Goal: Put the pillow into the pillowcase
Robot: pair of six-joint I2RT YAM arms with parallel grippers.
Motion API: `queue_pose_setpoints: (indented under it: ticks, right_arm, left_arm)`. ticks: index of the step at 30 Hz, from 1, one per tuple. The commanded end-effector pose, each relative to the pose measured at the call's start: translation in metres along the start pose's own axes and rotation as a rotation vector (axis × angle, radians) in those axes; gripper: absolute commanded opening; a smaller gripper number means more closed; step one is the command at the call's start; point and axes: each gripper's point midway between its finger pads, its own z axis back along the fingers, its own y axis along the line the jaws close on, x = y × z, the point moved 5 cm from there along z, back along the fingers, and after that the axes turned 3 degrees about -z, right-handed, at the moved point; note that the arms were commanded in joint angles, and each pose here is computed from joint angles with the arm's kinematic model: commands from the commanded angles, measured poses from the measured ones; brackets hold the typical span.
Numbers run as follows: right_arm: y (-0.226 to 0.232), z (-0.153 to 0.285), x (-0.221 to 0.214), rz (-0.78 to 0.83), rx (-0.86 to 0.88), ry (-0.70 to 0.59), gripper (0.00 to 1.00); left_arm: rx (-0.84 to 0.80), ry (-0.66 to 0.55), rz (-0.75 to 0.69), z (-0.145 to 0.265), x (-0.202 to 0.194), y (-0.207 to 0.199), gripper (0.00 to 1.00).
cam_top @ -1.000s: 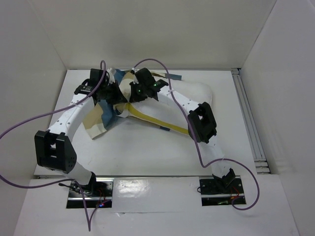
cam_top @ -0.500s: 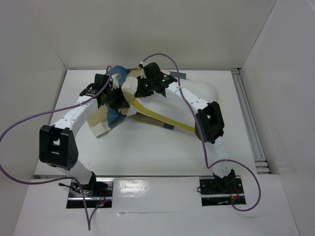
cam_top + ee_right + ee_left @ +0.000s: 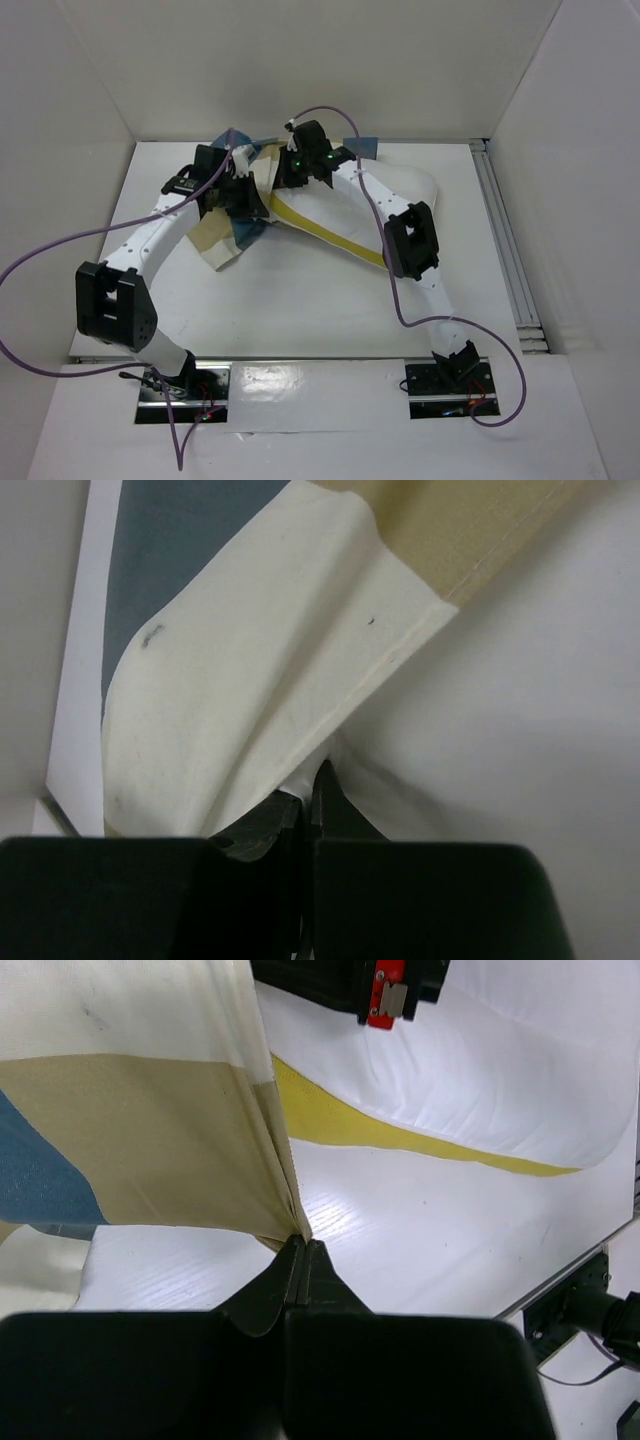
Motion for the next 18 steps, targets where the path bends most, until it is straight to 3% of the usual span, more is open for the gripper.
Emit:
queue_pose_setpoints:
  ticks: [1, 7, 9, 13, 14, 15, 16, 17, 18]
  right_arm:
    - [-0.020, 0.007, 0.058, -0.017, -0.002, -0.220, 0.00]
    - [0.003, 0.033, 0.035, -0.047, 0.124, -0.195, 0.00]
    - [0.033, 0.059, 0.043, -0.022, 0.197, -0.264, 0.00]
    - [0.026, 0.068, 0.039, -0.045, 0.131, -0.279, 0.00]
    - [0.027, 0.070, 0.045, -0.035, 0.114, -0.282, 0.11]
    - [0.015, 0.069, 0.038, -0.046, 0.065, -0.230, 0.28]
    - [0.011, 0.069, 0.033, -0.026, 0.044, -0.205, 0.46]
    - [0.006, 0.070, 0.025, -0.020, 0.025, -0.178, 0.57]
    - [0.007, 0.086, 0.024, 0.005, 0.001, -0.184, 0.70]
  left_arm:
    - [-0.181, 0.094, -0.001, 0.029, -0.011, -0.038, 0.00]
    - [-0.187, 0.137, 0.071, -0.005, -0.012, -0.027, 0.00]
    - [-0.177, 0.157, 0.091, -0.015, -0.017, -0.025, 0.00]
    - [-0.167, 0.160, 0.081, -0.021, -0.017, -0.020, 0.00]
    - [-0.157, 0.152, 0.078, -0.020, -0.014, -0.020, 0.00]
    - [-0.128, 0.149, 0.066, -0.016, -0.013, -0.019, 0.00]
    - [-0.110, 0.150, 0.049, -0.015, -0.013, -0.017, 0.07]
    - [-0.097, 0.130, 0.029, -0.009, -0.007, -0.018, 0.19]
    - [-0.058, 0.127, 0.008, -0.004, -0.003, -0.016, 0.47]
